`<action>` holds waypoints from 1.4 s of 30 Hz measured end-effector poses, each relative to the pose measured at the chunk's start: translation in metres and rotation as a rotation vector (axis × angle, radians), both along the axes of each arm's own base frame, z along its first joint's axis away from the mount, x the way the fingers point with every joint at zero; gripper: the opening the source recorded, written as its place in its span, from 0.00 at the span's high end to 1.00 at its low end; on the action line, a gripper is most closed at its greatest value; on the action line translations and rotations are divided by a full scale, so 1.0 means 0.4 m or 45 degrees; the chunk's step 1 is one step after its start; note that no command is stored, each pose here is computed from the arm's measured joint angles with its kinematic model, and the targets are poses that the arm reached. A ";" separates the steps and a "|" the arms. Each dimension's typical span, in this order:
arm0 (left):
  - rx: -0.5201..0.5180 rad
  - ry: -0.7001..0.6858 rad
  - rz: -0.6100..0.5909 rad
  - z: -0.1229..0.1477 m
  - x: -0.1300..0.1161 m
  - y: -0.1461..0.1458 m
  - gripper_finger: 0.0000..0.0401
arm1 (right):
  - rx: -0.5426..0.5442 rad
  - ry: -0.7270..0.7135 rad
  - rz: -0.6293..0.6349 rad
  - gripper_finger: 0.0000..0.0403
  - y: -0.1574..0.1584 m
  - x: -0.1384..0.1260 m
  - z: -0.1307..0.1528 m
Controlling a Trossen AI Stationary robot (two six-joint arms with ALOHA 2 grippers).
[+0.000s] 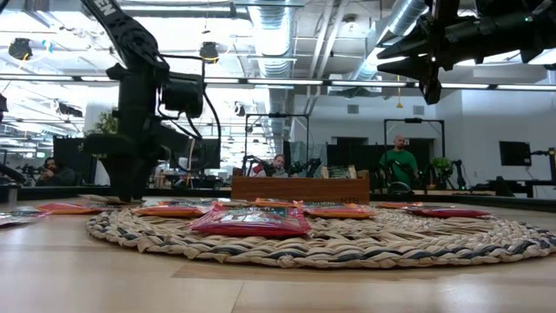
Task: Pick & Place Tea
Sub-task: Put the brown tea bag into the right section of the wooden organizer
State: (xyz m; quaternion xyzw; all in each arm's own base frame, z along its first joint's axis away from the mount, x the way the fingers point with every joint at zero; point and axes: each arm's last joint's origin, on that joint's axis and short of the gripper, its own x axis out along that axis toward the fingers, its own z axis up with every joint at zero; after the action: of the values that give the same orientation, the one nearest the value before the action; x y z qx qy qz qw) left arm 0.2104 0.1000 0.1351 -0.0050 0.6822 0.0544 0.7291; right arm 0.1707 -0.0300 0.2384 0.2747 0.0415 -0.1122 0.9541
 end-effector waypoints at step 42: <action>0.553 -0.534 0.120 0.460 0.094 -0.104 1.00 | 0.176 -0.096 0.129 0.80 0.007 0.051 0.010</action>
State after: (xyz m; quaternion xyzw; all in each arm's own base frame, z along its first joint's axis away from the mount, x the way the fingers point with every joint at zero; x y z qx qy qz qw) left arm 0.2479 0.0582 0.3190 0.1084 0.4883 0.2305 0.8346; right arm 0.1912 -0.0272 0.2423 0.3416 0.0272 -0.0502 0.9381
